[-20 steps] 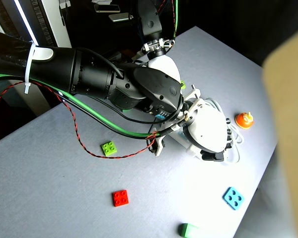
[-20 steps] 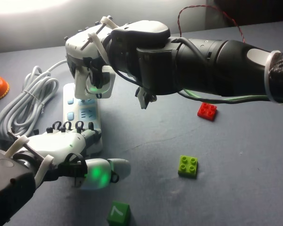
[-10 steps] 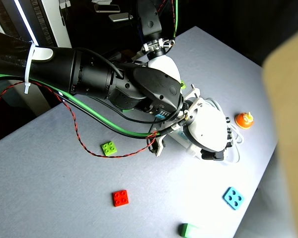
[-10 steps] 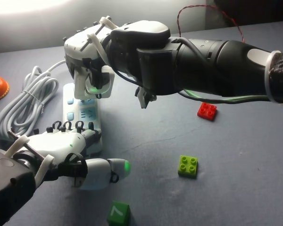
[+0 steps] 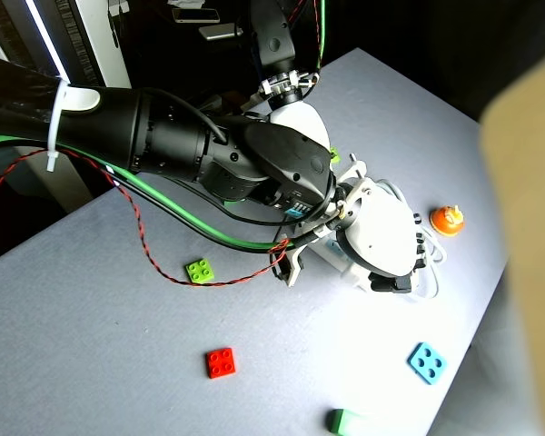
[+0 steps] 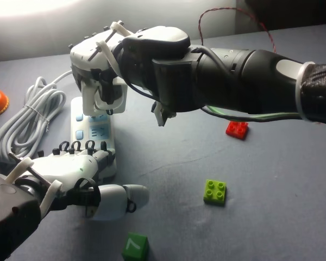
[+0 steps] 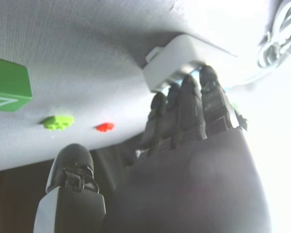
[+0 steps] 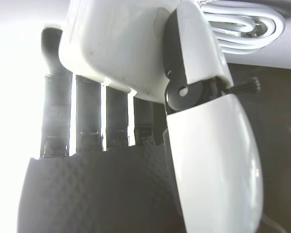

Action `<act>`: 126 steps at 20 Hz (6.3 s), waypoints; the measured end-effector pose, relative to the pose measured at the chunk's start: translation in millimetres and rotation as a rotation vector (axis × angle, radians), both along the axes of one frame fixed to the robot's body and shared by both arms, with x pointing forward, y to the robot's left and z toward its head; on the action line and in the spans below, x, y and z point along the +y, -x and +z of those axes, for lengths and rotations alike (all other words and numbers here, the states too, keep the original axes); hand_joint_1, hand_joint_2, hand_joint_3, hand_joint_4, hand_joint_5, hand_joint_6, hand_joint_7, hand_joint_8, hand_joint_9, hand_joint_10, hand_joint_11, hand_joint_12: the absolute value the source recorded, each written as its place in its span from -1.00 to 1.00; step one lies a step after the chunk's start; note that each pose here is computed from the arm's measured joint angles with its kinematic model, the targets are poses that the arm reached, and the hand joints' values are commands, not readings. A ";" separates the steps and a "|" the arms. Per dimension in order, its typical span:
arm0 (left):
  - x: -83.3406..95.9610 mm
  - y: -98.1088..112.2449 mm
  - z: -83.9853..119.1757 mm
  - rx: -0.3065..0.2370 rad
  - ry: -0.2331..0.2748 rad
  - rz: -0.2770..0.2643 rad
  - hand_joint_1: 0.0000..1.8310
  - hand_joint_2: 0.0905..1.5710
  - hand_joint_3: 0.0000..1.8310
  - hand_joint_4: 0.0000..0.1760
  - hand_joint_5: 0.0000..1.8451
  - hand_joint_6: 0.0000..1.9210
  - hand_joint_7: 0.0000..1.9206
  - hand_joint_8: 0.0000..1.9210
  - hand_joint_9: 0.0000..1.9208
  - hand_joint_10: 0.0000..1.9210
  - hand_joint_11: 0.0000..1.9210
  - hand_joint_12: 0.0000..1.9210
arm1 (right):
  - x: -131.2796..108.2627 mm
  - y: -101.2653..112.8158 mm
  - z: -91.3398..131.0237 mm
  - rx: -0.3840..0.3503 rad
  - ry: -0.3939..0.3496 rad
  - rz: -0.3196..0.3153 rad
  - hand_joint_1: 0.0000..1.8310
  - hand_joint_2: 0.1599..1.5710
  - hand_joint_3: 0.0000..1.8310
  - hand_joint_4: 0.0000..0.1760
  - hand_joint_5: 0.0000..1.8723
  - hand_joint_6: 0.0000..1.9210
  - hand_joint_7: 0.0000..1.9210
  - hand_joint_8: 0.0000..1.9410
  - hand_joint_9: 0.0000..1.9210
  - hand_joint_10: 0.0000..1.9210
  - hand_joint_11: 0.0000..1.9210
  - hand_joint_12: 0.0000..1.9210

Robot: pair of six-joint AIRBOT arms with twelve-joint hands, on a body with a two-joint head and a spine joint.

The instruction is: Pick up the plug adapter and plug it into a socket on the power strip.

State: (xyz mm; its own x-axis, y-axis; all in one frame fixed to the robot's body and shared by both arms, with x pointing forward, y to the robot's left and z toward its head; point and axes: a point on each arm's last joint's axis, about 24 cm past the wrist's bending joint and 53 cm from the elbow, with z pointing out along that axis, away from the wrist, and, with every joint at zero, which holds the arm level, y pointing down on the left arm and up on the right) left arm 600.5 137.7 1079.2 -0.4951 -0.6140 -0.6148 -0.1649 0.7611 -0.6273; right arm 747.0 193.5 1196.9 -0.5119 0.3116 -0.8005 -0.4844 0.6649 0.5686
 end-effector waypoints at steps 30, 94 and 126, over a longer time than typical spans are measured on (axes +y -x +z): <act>1.4 1.6 -2.4 0.002 -0.005 0.001 -1.00 0.48 -1.00 -1.00 -0.89 -1.00 -0.90 -1.00 -0.92 -1.00 -1.00 -0.83 | 1.5 1.6 -19.8 0.027 0.005 0.009 0.33 0.43 -1.00 -1.00 -0.10 0.09 -0.03 0.31 -0.16 0.21 -0.35 0.73; 21.9 -49.3 84.6 -0.181 0.068 0.022 -1.00 0.51 -1.00 -1.00 -0.92 -1.00 -0.93 -0.99 -0.96 -1.00 -0.99 -0.97 | -196.0 24.7 77.7 -0.030 -0.118 -0.094 -0.59 0.09 -0.99 -1.00 -0.59 -0.99 -0.56 -0.99 -0.59 -0.99 -0.97 0.06; 56.8 -87.0 171.2 -0.472 0.107 0.050 -0.39 0.77 -1.00 -1.00 0.44 1.00 0.48 1.00 0.56 1.00 0.65 1.00 | -212.6 101.2 42.8 0.079 -0.107 -0.133 -0.24 0.67 -1.00 -1.00 0.22 1.00 0.30 1.00 0.46 1.00 0.63 1.00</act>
State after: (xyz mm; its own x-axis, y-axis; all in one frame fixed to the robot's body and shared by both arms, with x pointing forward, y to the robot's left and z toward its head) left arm 687.5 194.5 1250.4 -0.1450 -0.7019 -0.6973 0.1217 0.6868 -0.7166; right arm 645.8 -19.2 1239.7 -0.5205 0.4614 -0.7184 -0.3477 0.6539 0.6719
